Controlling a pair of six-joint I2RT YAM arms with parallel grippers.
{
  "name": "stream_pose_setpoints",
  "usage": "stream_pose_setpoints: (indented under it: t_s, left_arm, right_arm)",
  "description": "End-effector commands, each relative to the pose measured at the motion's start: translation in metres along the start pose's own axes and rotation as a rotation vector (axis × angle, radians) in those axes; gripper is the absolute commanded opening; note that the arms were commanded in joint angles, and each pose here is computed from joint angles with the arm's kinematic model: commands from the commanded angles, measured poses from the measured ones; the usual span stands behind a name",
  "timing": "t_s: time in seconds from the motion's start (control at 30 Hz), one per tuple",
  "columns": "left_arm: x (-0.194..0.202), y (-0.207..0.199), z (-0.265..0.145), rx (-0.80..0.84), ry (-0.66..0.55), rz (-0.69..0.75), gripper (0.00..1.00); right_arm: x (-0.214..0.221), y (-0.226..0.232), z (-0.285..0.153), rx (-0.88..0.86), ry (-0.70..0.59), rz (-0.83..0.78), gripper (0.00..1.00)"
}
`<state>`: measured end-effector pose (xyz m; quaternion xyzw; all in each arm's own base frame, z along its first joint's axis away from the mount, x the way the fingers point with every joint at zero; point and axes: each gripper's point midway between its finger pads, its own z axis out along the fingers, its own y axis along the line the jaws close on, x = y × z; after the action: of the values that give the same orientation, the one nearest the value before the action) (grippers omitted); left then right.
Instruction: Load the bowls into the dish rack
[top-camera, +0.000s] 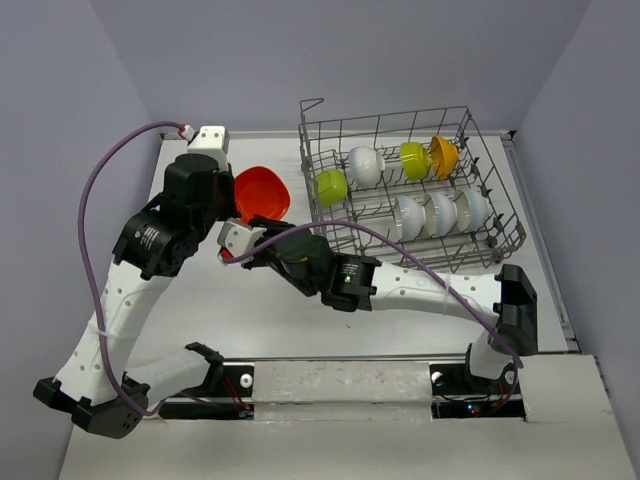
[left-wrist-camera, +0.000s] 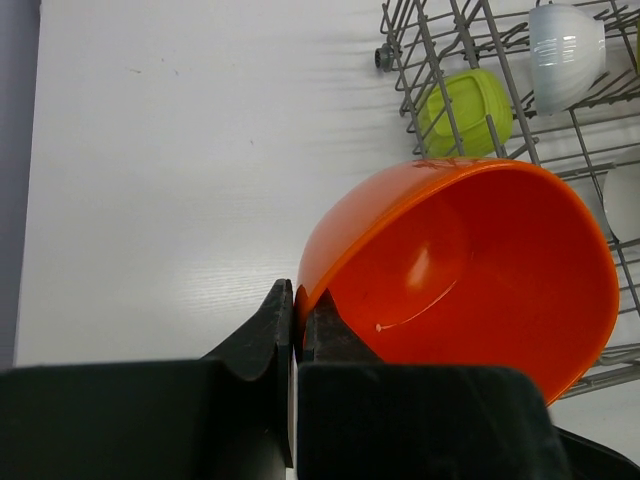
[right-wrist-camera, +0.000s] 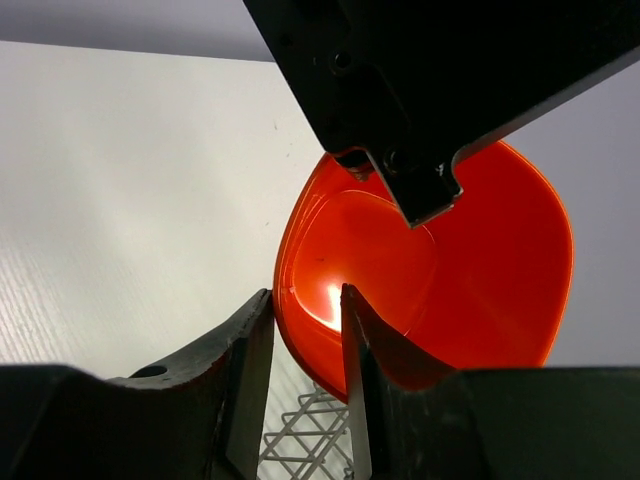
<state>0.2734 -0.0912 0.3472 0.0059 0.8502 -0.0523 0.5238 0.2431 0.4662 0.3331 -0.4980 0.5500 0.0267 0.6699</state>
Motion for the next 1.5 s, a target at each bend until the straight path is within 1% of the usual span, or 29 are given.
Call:
stream_pose_setpoints:
  t_s: [0.0,0.03,0.1,0.2,0.3,0.33,0.37,0.43,0.47,0.5,0.57,0.6,0.63,0.67,0.77,0.9,1.13,1.2,1.3,1.37,1.47]
  left_arm:
    - [-0.058,-0.006,-0.027,0.053,-0.175,-0.088,0.00]
    - [-0.060,-0.006,-0.029,0.055,-0.181,-0.089,0.00]
    - [-0.065,-0.009,-0.028,0.062,-0.184,-0.087,0.00]
    - [-0.071,-0.012,-0.027,0.070,-0.188,-0.085,0.00]
    - [-0.077,-0.014,-0.028,0.075,-0.196,-0.086,0.00]
    - [-0.077,-0.015,-0.026,0.075,-0.193,-0.085,0.00]
    - [-0.079,-0.014,-0.027,0.074,-0.196,-0.087,0.00]
    - [-0.083,-0.015,-0.028,0.073,-0.204,-0.091,0.00]
    - [-0.084,-0.015,-0.028,0.074,-0.205,-0.091,0.02]
    - [-0.086,-0.016,-0.028,0.078,-0.209,-0.092,0.09]
    - [-0.089,-0.017,-0.028,0.081,-0.213,-0.097,0.15]
    - [-0.092,-0.018,-0.029,0.085,-0.220,-0.101,0.23]
    - [-0.094,-0.019,-0.030,0.088,-0.226,-0.104,0.27]
    - [-0.097,-0.020,-0.030,0.094,-0.232,-0.106,0.36]
    - [-0.100,-0.024,-0.029,0.106,-0.235,-0.107,0.43]
    - [-0.105,-0.029,-0.029,0.129,-0.241,-0.108,0.54]
    - [-0.108,-0.029,-0.027,0.125,-0.253,-0.117,0.55]
    - [-0.111,-0.027,-0.027,0.111,-0.262,-0.126,0.58]
    - [-0.117,-0.023,-0.031,0.096,-0.285,-0.142,0.59]
    - [-0.121,-0.020,-0.034,0.083,-0.301,-0.153,0.61]
    - [-0.128,-0.017,-0.039,0.073,-0.323,-0.167,0.64]
  right_arm:
    - [0.012,-0.026,-0.005,0.090,0.055,0.026,0.30]
    - [0.011,-0.026,-0.005,0.090,0.052,0.029,0.30]
    - [0.011,-0.026,-0.005,0.088,0.053,0.027,0.25]
    - [0.010,-0.026,-0.005,0.087,0.051,0.026,0.15]
    - [0.011,-0.026,-0.005,0.085,0.051,0.026,0.07]
    - [0.009,-0.028,-0.006,0.088,0.046,0.033,0.03]
    - [0.007,-0.029,-0.007,0.086,0.040,0.037,0.01]
    - [0.003,-0.030,-0.008,0.087,0.030,0.057,0.01]
    - [0.002,-0.031,-0.009,0.086,0.024,0.064,0.01]
    - [-0.001,-0.032,-0.010,0.084,0.015,0.076,0.01]
    - [-0.004,-0.036,-0.012,0.089,0.008,0.086,0.01]
    - [-0.006,-0.038,-0.013,0.095,0.005,0.093,0.01]
    - [-0.007,-0.039,-0.013,0.097,0.004,0.094,0.01]
    - [-0.008,-0.042,-0.015,0.102,0.002,0.097,0.01]
    - [-0.012,-0.047,-0.019,0.106,-0.009,0.107,0.01]
    - [-0.014,-0.051,-0.022,0.116,-0.012,0.113,0.01]
    - [-0.017,-0.061,-0.024,0.152,-0.011,0.137,0.01]
    - [-0.020,-0.066,-0.026,0.167,-0.013,0.154,0.01]
    - [-0.025,-0.083,-0.031,0.209,-0.021,0.188,0.01]
    - [-0.030,-0.095,-0.039,0.241,-0.029,0.210,0.01]
    - [-0.024,-0.132,-0.051,0.359,-0.009,0.231,0.01]
